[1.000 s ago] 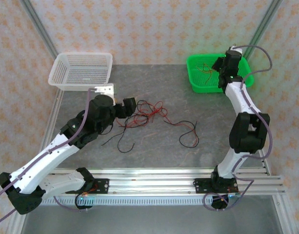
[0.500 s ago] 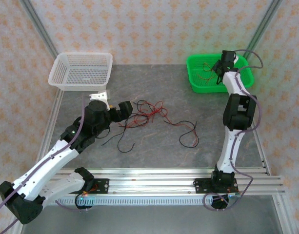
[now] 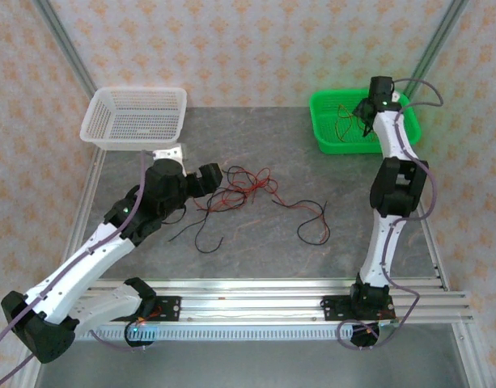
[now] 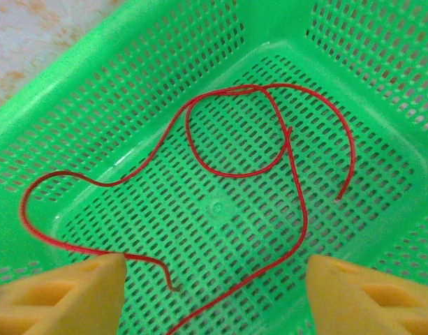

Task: Untangle the cables

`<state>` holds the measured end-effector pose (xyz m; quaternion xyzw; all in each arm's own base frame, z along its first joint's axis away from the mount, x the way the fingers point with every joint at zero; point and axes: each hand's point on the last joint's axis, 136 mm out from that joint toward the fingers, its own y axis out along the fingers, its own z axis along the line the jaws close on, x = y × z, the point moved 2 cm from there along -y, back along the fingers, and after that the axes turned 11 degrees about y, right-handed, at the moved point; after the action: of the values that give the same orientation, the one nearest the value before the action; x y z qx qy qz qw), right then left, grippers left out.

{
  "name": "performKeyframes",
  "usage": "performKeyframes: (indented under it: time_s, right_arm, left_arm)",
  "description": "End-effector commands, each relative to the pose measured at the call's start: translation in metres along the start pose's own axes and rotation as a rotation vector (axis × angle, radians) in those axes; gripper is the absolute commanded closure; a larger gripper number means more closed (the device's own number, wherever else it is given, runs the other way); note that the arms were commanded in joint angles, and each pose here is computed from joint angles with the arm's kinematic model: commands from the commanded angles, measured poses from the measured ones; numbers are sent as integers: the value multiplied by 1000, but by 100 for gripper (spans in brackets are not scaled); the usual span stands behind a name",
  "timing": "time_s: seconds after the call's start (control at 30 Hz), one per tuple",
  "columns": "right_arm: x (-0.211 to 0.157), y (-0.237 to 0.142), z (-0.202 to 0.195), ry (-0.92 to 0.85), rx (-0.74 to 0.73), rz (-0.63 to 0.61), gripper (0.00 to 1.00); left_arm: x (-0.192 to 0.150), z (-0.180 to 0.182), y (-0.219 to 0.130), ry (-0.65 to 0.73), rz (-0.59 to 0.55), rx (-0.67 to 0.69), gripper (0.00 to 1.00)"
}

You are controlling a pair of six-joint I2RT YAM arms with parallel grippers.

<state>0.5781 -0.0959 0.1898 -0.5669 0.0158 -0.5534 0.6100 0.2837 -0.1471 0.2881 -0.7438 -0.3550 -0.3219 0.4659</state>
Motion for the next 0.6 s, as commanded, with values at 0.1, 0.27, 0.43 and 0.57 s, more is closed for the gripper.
performKeyframes:
  time_s: [0.1,0.27,0.43,0.57]
  right_arm:
    - [35,-110,2,-21,59,-110,32]
    - [5,-183,-3,-59,166,-150,32]
    - [-49,-232,-12,-104,262,-139,32]
    - [-89,-256,-21,-129,327,-98,32]
  left_arm:
    - [-21,2,11,2,111,35,15]
    - [-46,12,32,20,200,112,18]
    - [-65,11,59,2,258,110,24]
    - [-72,5,79,-47,272,86,30]
